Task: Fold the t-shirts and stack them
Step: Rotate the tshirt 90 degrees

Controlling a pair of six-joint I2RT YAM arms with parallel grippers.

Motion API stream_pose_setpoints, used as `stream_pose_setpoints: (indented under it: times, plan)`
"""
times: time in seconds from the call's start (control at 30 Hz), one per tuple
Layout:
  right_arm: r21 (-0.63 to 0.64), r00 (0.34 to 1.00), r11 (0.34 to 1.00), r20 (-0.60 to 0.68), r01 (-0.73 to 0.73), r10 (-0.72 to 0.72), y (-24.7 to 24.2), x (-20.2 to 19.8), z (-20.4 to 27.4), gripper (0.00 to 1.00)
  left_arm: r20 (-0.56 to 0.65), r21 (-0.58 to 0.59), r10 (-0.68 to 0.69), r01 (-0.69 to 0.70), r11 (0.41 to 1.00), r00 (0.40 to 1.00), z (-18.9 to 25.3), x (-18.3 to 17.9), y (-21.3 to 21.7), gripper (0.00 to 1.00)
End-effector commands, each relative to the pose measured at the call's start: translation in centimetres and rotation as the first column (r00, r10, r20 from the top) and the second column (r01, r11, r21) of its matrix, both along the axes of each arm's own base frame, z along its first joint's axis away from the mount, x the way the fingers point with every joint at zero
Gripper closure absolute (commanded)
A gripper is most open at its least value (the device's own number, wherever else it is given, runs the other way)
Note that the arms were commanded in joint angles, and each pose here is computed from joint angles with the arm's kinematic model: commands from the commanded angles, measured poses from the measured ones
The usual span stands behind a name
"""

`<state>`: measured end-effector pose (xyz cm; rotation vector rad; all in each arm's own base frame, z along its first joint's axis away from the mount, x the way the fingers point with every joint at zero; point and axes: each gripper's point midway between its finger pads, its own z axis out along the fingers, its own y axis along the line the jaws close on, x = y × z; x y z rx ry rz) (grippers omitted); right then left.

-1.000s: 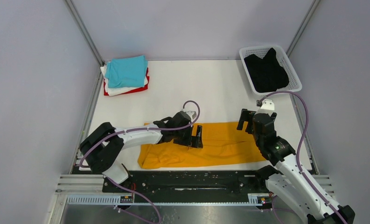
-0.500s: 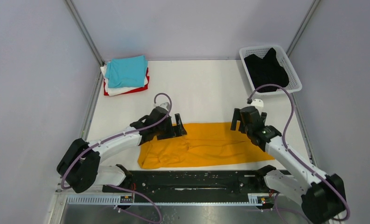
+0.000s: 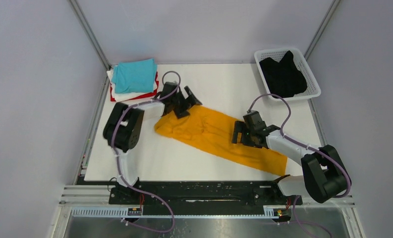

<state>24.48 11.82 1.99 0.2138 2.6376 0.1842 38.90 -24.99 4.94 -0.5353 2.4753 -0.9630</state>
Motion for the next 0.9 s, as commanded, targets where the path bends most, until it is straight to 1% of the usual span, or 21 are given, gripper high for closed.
stream_pose_setpoints:
  times: [0.0, 0.07, 0.1, 0.17, 0.2, 0.27, 0.3, 0.33, 0.4, 0.47, 0.57, 0.63, 0.7, 0.83, 0.87]
  plan:
    - [0.295, 0.992, 0.951, -0.055, -0.092, 0.113, 5.7, -2.0, 0.1, 0.02, 0.008, 0.003, 0.038, -0.038, 0.999, 0.999, -1.5, 8.8, -1.5, 0.01]
    - [0.381, 0.984, 0.917, -0.074, -0.12, 0.16, 7.8, -3.3, 0.2, 0.02, 0.034, -0.02, 0.021, -0.02, 1.0, 0.999, -0.9, 13.5, -3.7, 0.01]
    - [0.413, 0.978, 0.898, -0.072, -0.148, 0.194, 8.9, -3.8, 0.4, 0.02, 0.042, -0.056, 0.008, -0.006, 0.998, 0.999, -0.9, 15.6, -5.0, 0.01]
    - [0.442, 0.96, 0.87, -0.062, -0.218, 0.272, 11.3, -5.0, 1.0, 0.02, 0.081, -0.187, -0.024, 0.038, 0.982, 0.996, 0.0, 19.5, -8.2, 0.01]
    - [0.443, 0.948, 0.859, -0.056, -0.257, 0.313, 12.5, -5.5, 1.2, 0.02, 0.102, -0.258, -0.025, 0.051, 0.965, 0.994, 0.3, 21.0, -9.7, 0.01]
    - [0.443, 0.921, 0.837, -0.059, -0.321, 0.385, 14.9, -6.3, 1.1, 0.02, 0.144, -0.431, 0.022, 0.043, 0.902, 0.989, 2.1, 23.3, -12.1, 0.01]
    - [0.444, 0.91, 0.827, -0.06, -0.345, 0.411, 16.0, -6.5, 1.2, 0.02, 0.18, -0.502, 0.048, 0.05, 0.864, 0.982, 3.2, 23.9, -13.0, 0.01]
    - [0.442, 0.904, 0.824, -0.065, -0.353, 0.422, 16.9, -6.5, 1.2, 0.02, 0.219, -0.543, 0.078, 0.055, 0.838, 0.973, 3.9, 24.4, -13.3, 0.01]
    - [0.43, 0.914, 0.838, -0.064, -0.336, 0.4, 18.1, -5.7, 1.1, 0.02, 0.234, -0.521, 0.12, 0.02, 0.853, 0.965, 4.0, 24.8, -13.7, 0.01]
    - [0.431, 0.925, 0.832, 0.017, -0.349, 0.379, 19.9, -3.5, 2.3, 0.02, 0.285, -0.474, 0.162, -0.008, 0.88, 0.945, 5.1, 25.2, -13.9, 0.01]
    - [0.426, 0.929, 0.832, 0.063, -0.355, 0.364, 21.5, -1.5, 3.6, 0.01, 0.361, -0.443, 0.192, -0.013, 0.896, 0.913, 7.6, 25.6, -14.4, 0.01]
    - [0.394, 0.931, 0.846, 0.084, -0.358, 0.355, 21.4, -0.8, 4.1, 0.02, 0.412, -0.451, 0.192, 0.016, 0.892, 0.89, 9.5, 25.7, -14.5, 0.01]
    - [0.335, 0.937, 0.876, 0.086, -0.348, 0.339, 20.0, -0.7, 4.1, 0.02, 0.437, -0.471, 0.177, 0.057, 0.88, 0.882, 11.5, 25.4, -14.4, 0.01]
    - [0.155, 0.95, 0.942, 0.148, -0.297, 0.275, 15.1, -0.2, 5.0, 0.02, 0.507, -0.399, 0.059, 0.173, 0.9, 0.86, 16.1, 22.9, -14.0, 0.01]
    - [0.107, 0.947, 0.951, 0.174, -0.291, 0.27, 14.0, 0.1, 5.2, 0.02, 0.533, -0.38, 0.036, 0.201, 0.903, 0.845, 18.1, 21.9, -13.7, 0.01]
